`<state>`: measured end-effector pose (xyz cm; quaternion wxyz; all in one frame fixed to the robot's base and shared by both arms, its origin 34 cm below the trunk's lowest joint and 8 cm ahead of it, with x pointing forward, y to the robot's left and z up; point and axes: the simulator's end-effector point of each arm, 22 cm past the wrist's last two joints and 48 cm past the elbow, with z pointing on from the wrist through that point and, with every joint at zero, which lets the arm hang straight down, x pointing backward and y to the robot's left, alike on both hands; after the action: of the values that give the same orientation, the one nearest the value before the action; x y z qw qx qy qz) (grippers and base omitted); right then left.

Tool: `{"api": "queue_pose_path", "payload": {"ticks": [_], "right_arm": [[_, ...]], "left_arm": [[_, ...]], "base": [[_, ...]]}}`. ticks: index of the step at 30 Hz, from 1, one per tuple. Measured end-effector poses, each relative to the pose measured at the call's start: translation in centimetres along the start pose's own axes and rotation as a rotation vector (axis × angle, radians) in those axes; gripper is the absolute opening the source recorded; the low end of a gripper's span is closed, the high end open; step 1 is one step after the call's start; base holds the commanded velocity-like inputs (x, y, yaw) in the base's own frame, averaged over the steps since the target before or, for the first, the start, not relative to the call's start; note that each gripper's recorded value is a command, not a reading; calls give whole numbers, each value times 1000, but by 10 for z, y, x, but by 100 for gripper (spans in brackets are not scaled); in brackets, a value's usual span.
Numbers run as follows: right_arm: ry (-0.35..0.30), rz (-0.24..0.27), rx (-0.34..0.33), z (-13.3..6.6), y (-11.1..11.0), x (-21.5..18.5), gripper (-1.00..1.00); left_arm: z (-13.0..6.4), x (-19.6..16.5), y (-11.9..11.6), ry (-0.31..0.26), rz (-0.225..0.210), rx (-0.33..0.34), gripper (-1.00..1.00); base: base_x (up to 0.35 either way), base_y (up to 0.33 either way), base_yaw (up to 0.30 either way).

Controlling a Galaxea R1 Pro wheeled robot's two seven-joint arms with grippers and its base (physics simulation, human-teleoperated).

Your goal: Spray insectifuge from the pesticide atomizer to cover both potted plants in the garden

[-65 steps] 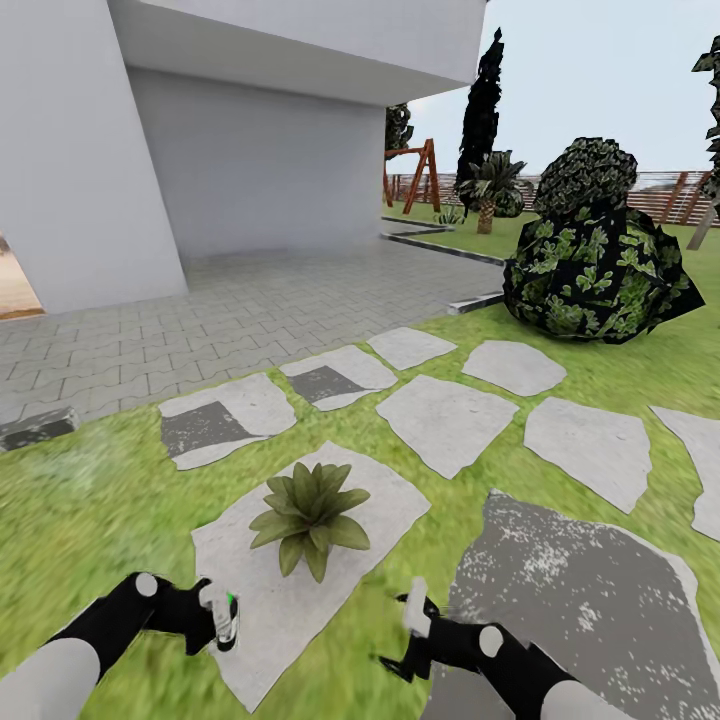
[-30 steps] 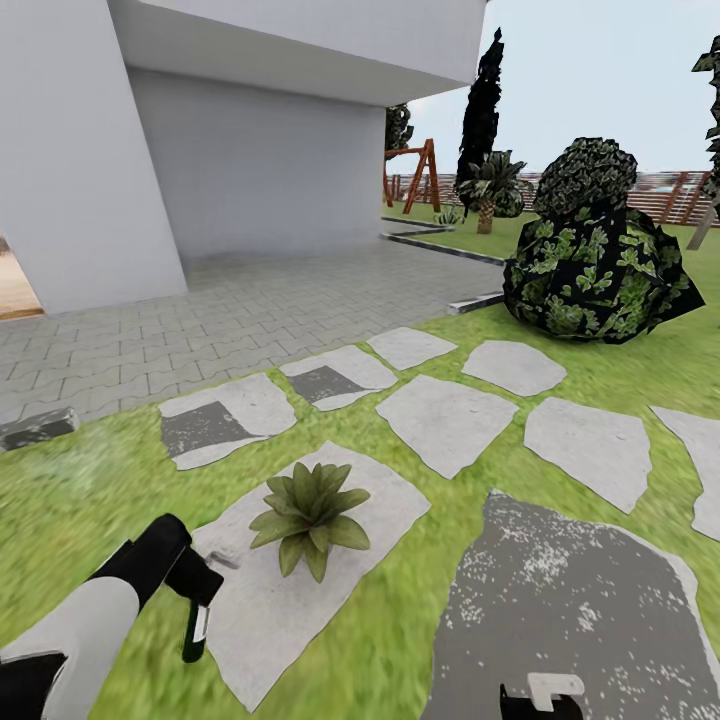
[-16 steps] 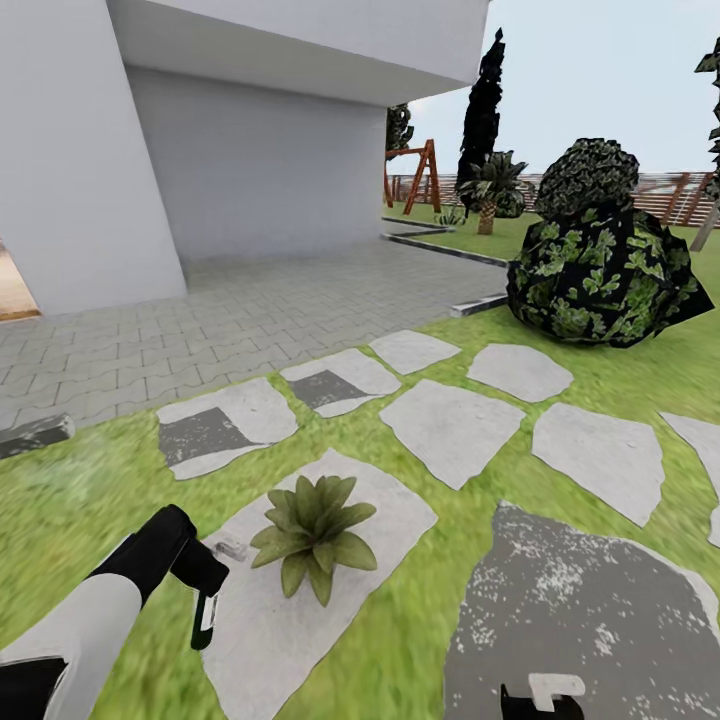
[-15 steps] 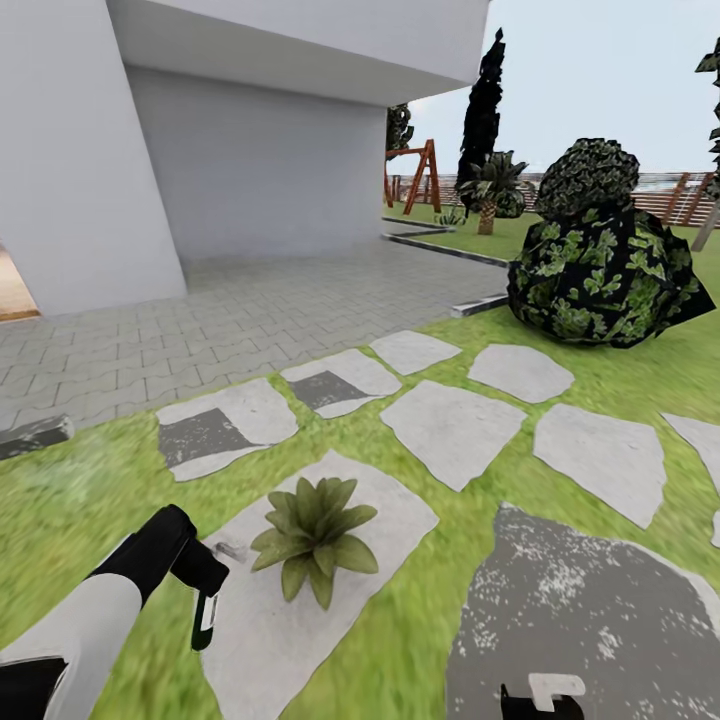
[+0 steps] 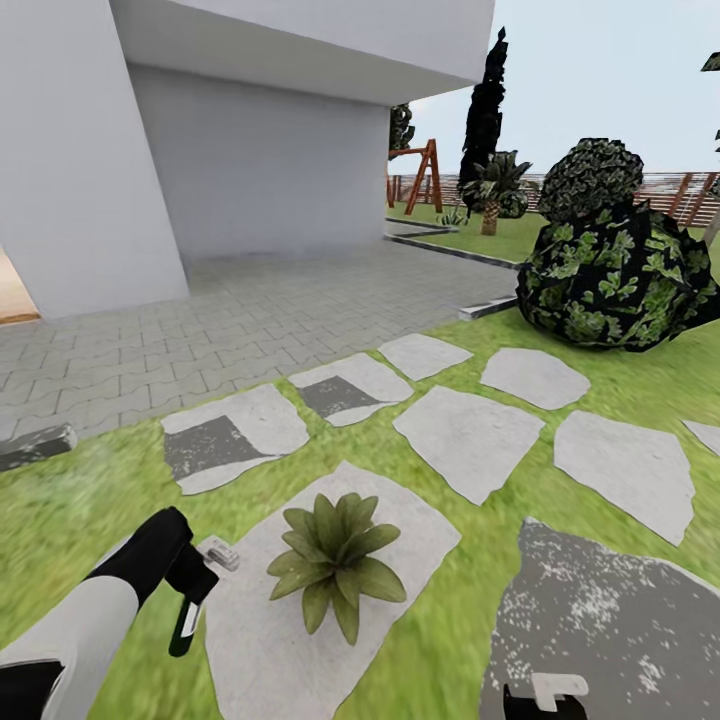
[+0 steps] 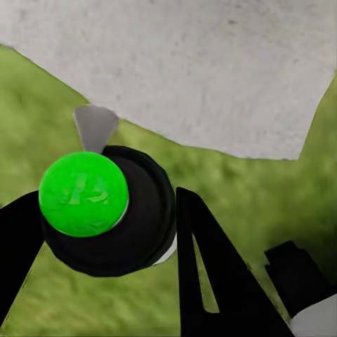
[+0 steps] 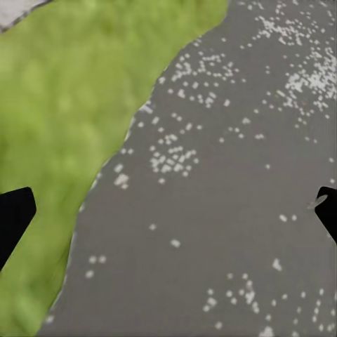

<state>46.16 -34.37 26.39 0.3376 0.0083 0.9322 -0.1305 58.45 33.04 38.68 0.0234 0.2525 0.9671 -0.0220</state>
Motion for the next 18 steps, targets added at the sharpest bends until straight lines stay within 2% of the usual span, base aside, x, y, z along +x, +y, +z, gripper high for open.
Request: {"api": "queue_pose_path", "payload": {"ticks": [3,7,9,12,18], "right_arm": [[0,-1,0,0,0,0,100],[0,0,1,0,-1,0,100],[0,-1,-1,0,0,0,100],[0,0,0,0,0,0,100],[0,0,-1,0,0,0,100]], "left_arm": [[-1,-1,-3,19,38,1,-100],[-3,-1,-34,57,112,97,-100],[-6,-4,-39,69,151,96,-100],[-11,-11,-38,55,166,86,-100],[-10,-11,-40,55,169,86,-100]], "base": [[2,4,0],[0,0,0],[27,19,0],[175,143,0],[274,192,-24]]}}
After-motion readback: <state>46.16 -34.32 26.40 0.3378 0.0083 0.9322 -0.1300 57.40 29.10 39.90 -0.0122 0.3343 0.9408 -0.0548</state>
